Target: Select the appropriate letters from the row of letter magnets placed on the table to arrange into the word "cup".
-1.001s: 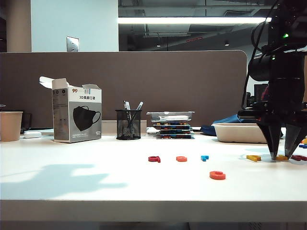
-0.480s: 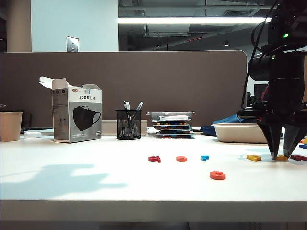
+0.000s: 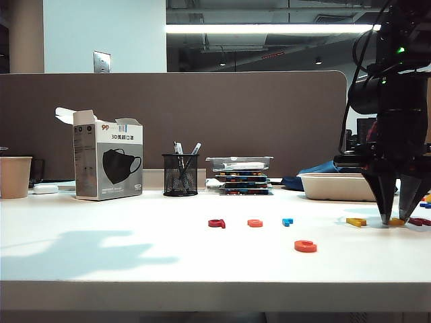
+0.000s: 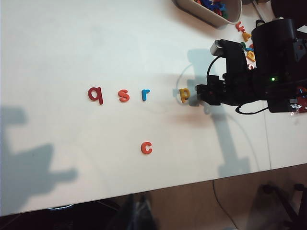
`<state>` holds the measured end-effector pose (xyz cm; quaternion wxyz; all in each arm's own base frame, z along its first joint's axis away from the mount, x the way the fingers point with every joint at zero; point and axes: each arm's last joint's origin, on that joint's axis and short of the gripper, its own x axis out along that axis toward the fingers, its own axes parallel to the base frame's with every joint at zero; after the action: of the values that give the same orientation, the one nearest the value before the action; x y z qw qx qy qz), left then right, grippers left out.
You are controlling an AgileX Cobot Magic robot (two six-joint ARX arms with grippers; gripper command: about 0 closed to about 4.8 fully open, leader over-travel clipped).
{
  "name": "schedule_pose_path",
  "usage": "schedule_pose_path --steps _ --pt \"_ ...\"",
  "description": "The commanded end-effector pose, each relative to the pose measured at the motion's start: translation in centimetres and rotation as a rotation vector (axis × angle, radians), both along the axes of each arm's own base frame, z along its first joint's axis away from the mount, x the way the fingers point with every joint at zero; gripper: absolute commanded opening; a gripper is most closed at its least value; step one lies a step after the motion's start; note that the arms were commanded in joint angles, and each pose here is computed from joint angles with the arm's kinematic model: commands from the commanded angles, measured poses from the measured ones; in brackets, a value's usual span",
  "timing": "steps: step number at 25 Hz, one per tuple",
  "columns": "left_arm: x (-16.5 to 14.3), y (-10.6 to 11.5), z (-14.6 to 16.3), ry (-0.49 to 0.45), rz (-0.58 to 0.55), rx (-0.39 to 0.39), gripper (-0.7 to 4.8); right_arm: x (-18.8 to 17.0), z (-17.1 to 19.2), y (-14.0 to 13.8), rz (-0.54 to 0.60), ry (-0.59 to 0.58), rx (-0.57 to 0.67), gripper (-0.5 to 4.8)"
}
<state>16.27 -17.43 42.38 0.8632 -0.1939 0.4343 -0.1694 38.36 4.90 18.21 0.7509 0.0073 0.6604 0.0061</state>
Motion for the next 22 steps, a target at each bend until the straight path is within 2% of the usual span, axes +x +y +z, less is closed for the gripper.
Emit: schedule_pose_path --steps 1,10,22 --pt "-0.1 0.1 0.2 -0.014 -0.001 -0.006 -0.05 -0.1 0.2 0.0 0.003 0.019 -0.006 1.12" --pt "-0.1 0.1 0.2 -0.014 -0.001 -0.007 -0.05 0.6 3.4 0.1 0.003 -0.047 0.006 1.12" --pt "-0.1 0.1 0.2 -0.014 -0.001 -0.006 -0.05 -1.9 8.9 0.1 -0.041 -0.119 0.117 1.12"
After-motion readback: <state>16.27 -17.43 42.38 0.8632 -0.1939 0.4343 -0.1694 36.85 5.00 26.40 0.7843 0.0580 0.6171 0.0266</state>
